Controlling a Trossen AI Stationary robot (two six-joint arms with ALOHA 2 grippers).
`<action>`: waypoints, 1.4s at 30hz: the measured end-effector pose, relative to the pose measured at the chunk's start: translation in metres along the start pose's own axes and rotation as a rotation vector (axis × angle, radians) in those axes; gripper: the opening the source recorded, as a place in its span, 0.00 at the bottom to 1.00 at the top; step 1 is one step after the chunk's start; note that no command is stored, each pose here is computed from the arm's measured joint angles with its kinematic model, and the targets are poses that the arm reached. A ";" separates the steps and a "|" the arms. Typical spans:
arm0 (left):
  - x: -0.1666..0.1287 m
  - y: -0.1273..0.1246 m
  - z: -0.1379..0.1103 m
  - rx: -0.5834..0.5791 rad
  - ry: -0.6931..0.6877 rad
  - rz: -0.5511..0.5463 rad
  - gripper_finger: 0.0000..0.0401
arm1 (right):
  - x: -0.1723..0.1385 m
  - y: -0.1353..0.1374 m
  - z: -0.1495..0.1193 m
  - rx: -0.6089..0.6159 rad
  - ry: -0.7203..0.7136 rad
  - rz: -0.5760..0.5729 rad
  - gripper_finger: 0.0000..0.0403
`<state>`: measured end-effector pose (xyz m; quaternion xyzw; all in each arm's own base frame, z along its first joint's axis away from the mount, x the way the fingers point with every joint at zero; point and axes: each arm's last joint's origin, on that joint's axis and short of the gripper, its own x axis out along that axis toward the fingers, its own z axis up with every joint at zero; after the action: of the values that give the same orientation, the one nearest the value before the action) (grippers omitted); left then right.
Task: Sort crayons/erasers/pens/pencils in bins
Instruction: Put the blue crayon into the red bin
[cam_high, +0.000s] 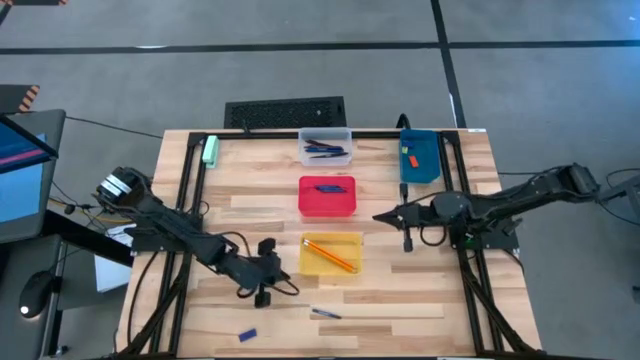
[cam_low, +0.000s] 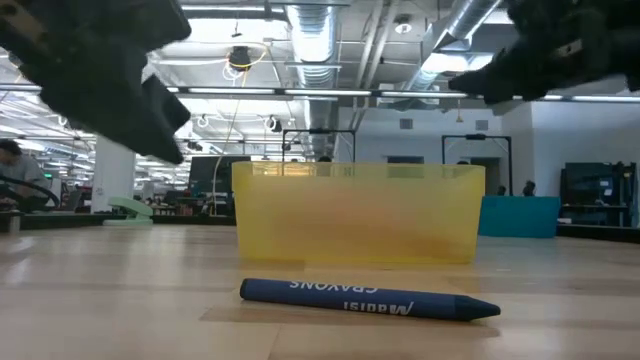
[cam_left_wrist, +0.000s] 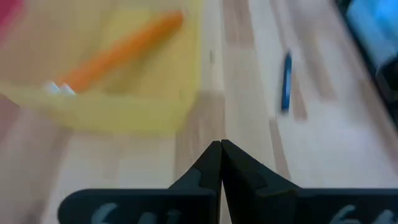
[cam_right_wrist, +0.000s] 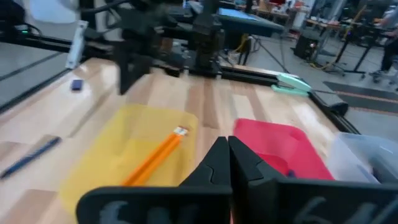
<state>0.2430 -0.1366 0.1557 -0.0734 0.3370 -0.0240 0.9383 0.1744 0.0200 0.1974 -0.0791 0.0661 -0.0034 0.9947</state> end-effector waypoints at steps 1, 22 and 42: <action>-0.003 0.002 -0.001 -0.004 -0.047 -0.001 0.00 | 0.000 0.004 0.004 0.002 0.001 0.009 0.01; -0.031 0.045 -0.025 0.115 -0.518 0.173 0.00 | 0.039 0.105 0.044 0.176 0.308 -0.008 0.01; -0.039 0.054 -0.042 0.099 -0.562 0.094 0.00 | 0.126 0.213 0.051 0.426 0.615 -0.063 0.42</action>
<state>0.1856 -0.0847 0.1396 -0.0157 0.0650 0.0245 0.9975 0.3058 0.2358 0.1974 0.1322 0.3570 -0.0714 0.9219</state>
